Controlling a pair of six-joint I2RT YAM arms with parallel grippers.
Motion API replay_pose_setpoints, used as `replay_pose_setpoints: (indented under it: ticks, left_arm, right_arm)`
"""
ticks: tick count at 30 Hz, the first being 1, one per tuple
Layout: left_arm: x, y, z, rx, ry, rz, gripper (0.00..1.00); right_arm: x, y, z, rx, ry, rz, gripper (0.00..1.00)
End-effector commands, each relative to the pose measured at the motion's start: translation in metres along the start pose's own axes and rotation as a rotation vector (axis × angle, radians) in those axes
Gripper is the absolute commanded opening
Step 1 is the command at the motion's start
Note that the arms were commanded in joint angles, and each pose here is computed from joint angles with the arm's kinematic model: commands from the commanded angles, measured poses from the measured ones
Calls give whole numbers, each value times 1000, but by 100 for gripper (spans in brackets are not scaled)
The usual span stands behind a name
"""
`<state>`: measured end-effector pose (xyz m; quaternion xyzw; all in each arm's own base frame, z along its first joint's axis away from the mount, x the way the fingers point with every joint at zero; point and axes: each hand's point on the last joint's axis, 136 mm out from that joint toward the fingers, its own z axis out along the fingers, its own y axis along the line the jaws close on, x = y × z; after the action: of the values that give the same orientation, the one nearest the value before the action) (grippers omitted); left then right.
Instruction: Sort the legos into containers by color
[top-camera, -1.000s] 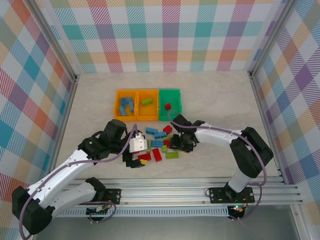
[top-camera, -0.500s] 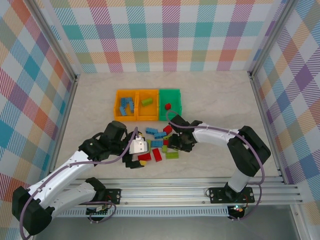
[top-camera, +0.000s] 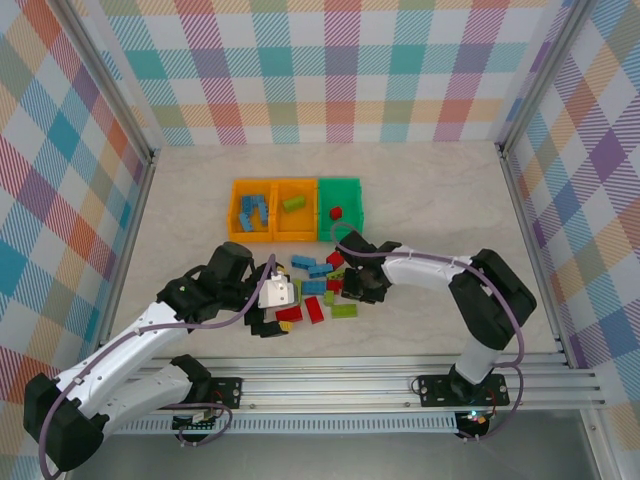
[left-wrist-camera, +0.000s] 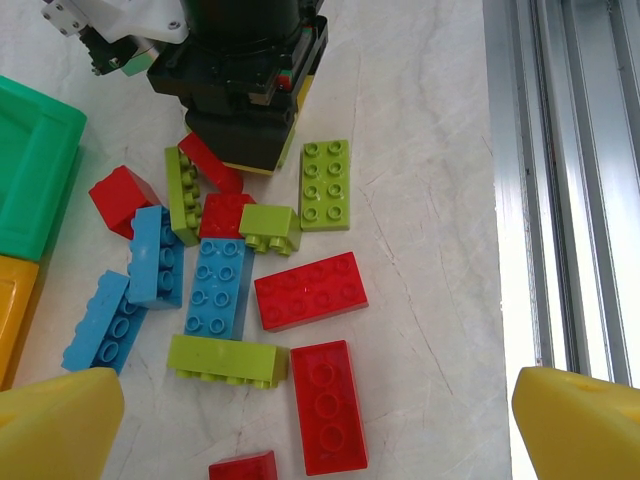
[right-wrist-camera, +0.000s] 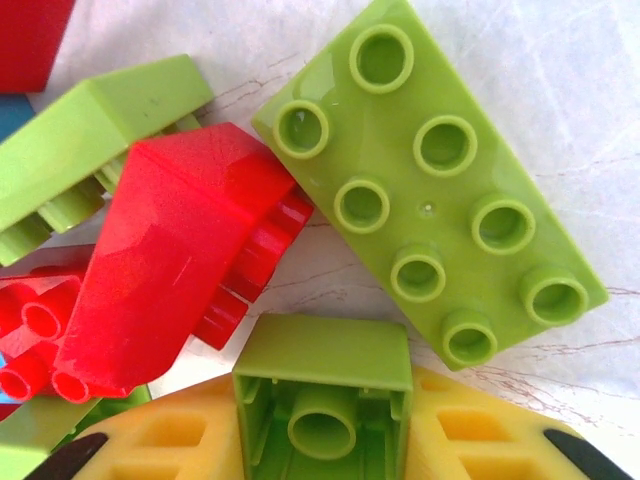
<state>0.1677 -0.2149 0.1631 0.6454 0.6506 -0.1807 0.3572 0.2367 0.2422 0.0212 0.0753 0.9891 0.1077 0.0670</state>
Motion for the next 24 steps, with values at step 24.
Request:
replay_pose_setpoints:
  ticks: [24]
  left_arm:
    - [-13,38,-15,-187,-116,-143,100]
  right_arm:
    - [-190,173,-61,-253,-451,-455,31]
